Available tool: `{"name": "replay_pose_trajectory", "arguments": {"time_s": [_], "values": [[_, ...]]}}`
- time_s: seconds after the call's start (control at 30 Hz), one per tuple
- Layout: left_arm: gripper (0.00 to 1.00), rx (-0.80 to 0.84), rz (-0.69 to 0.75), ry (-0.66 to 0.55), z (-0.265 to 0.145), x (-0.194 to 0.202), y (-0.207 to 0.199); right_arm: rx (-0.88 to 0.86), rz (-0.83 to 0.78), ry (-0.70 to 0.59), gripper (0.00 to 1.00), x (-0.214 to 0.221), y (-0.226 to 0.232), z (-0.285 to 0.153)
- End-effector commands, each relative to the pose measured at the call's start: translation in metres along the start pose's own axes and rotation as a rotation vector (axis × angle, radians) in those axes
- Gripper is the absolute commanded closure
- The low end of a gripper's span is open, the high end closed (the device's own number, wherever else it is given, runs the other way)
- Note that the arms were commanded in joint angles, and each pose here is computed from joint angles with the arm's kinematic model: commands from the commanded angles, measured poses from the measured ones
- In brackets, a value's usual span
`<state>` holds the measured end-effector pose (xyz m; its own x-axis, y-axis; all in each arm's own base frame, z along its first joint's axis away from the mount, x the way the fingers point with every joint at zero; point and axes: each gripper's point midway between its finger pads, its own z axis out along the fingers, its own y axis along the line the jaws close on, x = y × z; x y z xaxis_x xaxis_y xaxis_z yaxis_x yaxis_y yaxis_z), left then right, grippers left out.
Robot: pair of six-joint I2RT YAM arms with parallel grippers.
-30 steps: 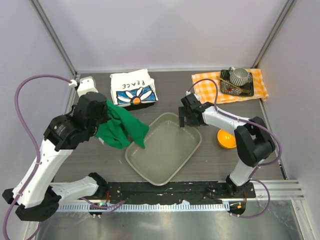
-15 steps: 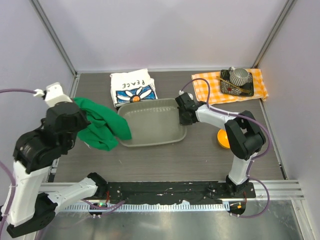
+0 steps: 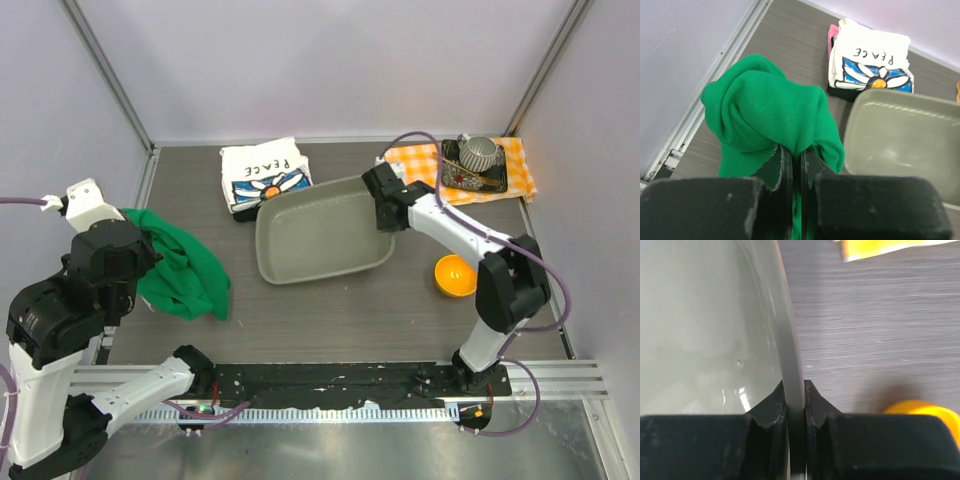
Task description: Fold and stack the t-shirts
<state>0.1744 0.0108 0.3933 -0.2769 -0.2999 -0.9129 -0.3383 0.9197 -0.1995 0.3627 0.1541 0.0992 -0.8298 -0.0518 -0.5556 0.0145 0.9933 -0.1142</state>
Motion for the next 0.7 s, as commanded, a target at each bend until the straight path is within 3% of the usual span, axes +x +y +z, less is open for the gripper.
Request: {"name": "replay_pose_trajectory", "arguments": {"time_s": [0.0,0.2,0.3,0.47,0.67], "values": [[1.00,-0.023,-0.004,-0.026,0.010,0.000,-0.005,0.197,0.095,-0.222,0.99,-0.068,-0.073,-0.079],[1.00,-0.009,0.031,0.011,0.023,0.018,-0.017,0.206,0.171,-0.371,0.99,-0.113,-0.103,-0.154],[1.00,-0.007,0.049,0.032,0.029,0.027,-0.023,0.249,0.210,-0.402,0.99,-0.130,-0.124,-0.166],[1.00,0.013,0.049,0.053,0.036,0.039,-0.030,0.315,0.301,-0.385,0.99,-0.148,-0.160,-0.144],[1.00,0.027,0.057,0.099,0.043,0.059,-0.037,0.261,0.391,-0.393,0.99,-0.175,-0.163,-0.096]]}}
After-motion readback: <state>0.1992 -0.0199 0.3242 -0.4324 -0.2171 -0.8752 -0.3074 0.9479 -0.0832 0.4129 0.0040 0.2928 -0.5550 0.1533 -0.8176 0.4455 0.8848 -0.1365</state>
